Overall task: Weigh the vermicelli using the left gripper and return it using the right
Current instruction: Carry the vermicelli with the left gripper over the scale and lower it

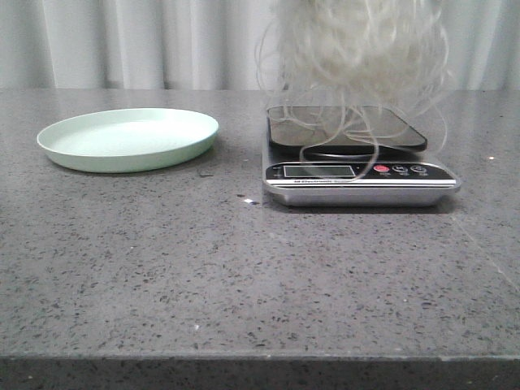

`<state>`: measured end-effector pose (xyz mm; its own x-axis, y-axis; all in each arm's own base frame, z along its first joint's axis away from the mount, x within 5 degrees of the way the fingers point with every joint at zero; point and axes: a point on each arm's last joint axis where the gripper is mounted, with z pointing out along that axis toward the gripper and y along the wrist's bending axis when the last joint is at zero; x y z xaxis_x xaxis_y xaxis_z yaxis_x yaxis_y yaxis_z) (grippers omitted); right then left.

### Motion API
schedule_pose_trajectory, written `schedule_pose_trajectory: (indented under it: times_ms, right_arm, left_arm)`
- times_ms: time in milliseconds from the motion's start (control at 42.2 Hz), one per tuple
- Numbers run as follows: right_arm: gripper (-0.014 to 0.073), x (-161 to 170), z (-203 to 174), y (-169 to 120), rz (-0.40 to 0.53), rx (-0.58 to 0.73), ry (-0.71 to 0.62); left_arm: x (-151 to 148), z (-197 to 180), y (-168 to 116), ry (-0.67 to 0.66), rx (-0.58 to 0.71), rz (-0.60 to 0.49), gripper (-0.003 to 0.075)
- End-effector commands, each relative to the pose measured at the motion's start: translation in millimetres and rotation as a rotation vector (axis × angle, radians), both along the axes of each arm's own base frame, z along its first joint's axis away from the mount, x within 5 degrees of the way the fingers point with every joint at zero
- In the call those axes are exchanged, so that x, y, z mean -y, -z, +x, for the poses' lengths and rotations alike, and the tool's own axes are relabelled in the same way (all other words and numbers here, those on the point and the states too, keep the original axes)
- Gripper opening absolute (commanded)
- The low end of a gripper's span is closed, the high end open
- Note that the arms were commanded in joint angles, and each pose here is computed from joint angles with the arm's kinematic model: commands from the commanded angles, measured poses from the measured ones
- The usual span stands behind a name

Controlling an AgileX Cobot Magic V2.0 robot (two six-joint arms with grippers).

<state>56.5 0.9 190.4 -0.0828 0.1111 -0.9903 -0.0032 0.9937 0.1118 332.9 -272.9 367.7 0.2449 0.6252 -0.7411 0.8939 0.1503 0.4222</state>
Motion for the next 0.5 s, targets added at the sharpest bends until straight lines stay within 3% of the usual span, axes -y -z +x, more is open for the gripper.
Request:
schedule_pose_trajectory:
  times_ms: [0, 261, 474]
  right_arm:
    - [0.0151, 0, -1, -11, 0.0, 0.101, 0.006]
    - [0.0151, 0, -1, -11, 0.0, 0.101, 0.006]
    - [0.0151, 0, -1, -11, 0.0, 0.101, 0.006]
  left_arm:
    - [0, -4, -27, -0.044, 0.052, -0.113, 0.0143]
    - [4, 8, 4, -0.061, -0.018, 0.004, 0.0143]
    - [4, 5, 11, -0.043, -0.081, 0.029, 0.0148]
